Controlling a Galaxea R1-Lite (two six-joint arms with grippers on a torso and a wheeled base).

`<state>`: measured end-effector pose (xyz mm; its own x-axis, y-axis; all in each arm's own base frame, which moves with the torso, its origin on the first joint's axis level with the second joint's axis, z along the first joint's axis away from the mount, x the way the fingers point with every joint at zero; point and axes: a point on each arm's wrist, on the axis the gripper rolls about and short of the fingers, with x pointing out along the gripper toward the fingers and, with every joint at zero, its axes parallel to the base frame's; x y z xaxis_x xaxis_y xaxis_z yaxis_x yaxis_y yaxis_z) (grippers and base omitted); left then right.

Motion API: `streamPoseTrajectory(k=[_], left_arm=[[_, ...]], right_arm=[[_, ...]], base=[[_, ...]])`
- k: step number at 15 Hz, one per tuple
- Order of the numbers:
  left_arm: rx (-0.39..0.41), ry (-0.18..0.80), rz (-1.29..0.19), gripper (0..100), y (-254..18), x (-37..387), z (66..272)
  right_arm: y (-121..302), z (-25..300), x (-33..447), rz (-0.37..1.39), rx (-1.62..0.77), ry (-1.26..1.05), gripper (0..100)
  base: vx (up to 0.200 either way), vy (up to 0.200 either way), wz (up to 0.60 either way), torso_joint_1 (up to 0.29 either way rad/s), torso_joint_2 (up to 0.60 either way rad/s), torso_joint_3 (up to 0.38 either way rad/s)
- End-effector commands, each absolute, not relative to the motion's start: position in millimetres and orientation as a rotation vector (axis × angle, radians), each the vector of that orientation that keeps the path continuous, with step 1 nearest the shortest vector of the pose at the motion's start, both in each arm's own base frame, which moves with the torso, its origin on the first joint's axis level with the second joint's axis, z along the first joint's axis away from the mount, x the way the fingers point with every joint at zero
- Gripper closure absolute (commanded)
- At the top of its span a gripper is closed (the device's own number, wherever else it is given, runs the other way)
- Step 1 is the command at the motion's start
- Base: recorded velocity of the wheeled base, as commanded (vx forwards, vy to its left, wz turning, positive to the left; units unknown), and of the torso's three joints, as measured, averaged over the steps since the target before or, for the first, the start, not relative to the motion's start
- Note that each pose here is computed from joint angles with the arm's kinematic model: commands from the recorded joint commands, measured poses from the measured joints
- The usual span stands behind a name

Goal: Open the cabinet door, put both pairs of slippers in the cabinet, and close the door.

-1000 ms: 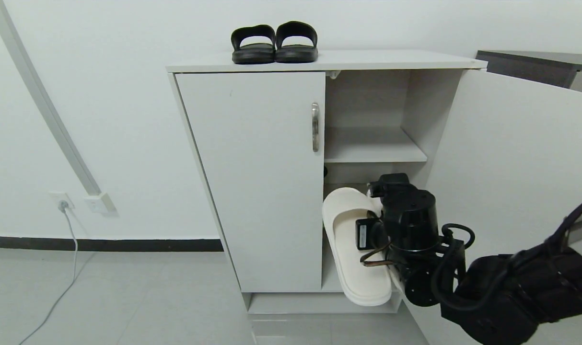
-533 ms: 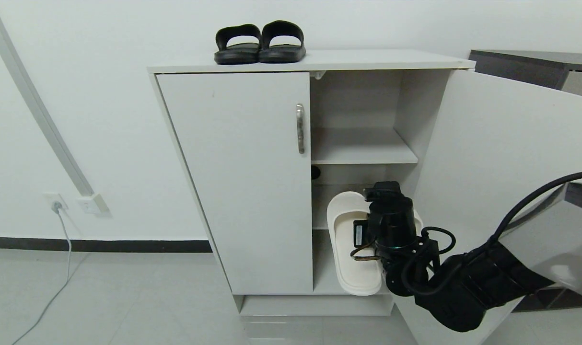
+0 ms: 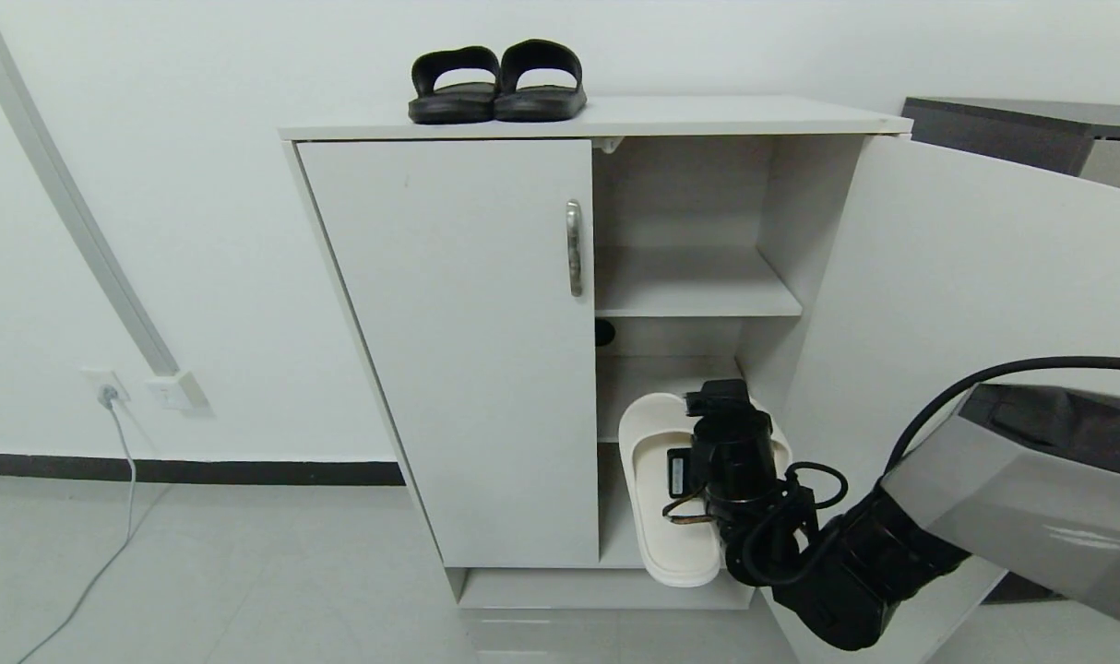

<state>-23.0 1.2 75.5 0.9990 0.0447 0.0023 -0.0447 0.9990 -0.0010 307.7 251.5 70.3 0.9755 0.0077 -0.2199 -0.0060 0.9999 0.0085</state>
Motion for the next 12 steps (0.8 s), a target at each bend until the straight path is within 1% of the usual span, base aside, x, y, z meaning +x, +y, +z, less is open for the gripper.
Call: streamPoseTrajectory(k=[1,8,12], left_arm=[[-0.002,0.0,0.044,100,1.1,-22.8,75.5],[0.0,0.0,0.043,100,1.1,-22.8,75.5],[0.003,0.0,0.043,100,1.1,-22.8,75.5]], right_arm=[[251.3,58.3,311.5,0.0,-0.008,0.238,100],[252.6,50.3,317.4,0.003,-0.011,0.248,100],[253.9,56.4,324.2,0.021,-0.021,0.217,100]], base=[[0.0,0.0,0.0,0.0,0.0,0.0],[0.0,0.0,0.0,0.0,0.0,0.0],[0.0,0.0,0.0,0.002,0.0,-0.168]])
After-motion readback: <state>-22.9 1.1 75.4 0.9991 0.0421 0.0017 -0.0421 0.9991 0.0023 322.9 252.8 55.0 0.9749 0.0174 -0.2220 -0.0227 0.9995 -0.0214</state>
